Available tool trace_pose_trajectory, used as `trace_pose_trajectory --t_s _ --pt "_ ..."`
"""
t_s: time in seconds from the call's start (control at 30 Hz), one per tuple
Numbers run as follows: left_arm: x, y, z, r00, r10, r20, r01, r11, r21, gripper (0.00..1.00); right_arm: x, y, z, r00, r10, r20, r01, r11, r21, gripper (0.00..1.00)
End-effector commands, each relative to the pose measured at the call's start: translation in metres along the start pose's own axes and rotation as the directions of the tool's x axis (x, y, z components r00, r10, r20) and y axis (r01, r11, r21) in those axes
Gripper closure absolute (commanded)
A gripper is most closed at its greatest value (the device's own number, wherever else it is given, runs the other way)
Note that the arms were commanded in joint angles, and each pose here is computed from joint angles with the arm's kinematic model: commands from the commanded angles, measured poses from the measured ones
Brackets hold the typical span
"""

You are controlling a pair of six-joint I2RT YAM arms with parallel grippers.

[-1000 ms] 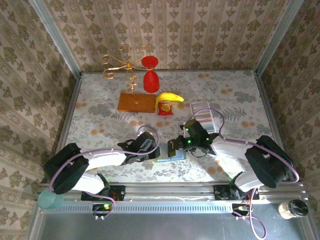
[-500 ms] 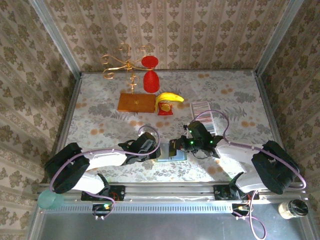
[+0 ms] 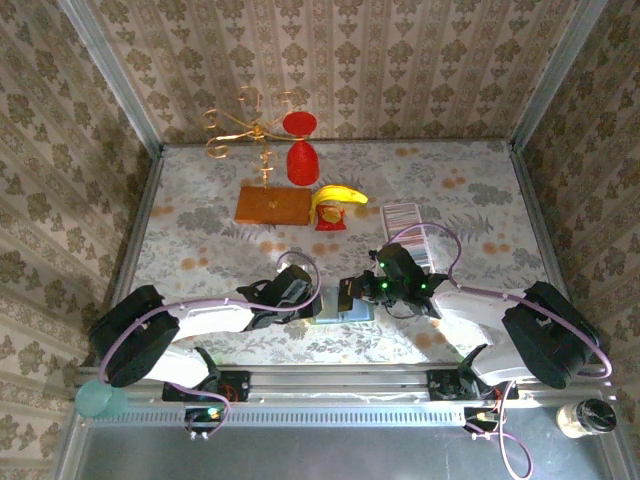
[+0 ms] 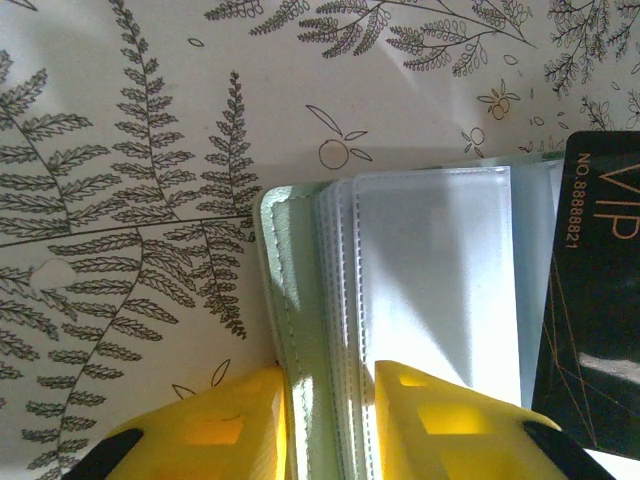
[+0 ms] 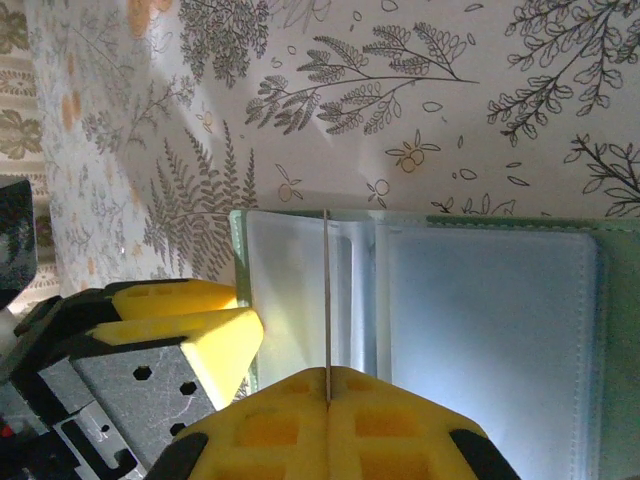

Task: Put the credit cards into the card holder
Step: Insert the credit card into the card slot.

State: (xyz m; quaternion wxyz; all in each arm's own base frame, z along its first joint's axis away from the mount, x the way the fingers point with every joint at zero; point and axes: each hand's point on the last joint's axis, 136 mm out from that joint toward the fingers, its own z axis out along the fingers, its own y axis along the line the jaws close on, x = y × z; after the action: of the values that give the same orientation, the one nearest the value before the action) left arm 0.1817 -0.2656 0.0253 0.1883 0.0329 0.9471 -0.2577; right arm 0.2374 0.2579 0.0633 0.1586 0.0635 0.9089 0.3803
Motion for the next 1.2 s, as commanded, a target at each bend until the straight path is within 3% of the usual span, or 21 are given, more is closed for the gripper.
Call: trace_pose_trajectory --t_s 0.0,0.27,1.17 --pt "0.025 0.028 0.004 0.997 -0.001 -0.077 -0.007 0.995 -0.099 0.73 -0.003 -0.004 0.002 1.0 0.014 0.023 -0.014 1.0 0.008 1.0" --pt "0.025 0.029 0.004 0.997 -0.001 -0.078 -0.007 0.995 -0.1 0.73 -0.002 -0.016 0.002 1.0 0.009 0.028 -0.01 0.998 0.061 1.0" --pt "0.028 0.031 0.004 0.997 -0.002 -0.079 -0.006 0.995 -0.103 0.74 0.015 -0.011 0.01 0.999 0.036 -0.03 -0.035 0.999 0.02 1.0"
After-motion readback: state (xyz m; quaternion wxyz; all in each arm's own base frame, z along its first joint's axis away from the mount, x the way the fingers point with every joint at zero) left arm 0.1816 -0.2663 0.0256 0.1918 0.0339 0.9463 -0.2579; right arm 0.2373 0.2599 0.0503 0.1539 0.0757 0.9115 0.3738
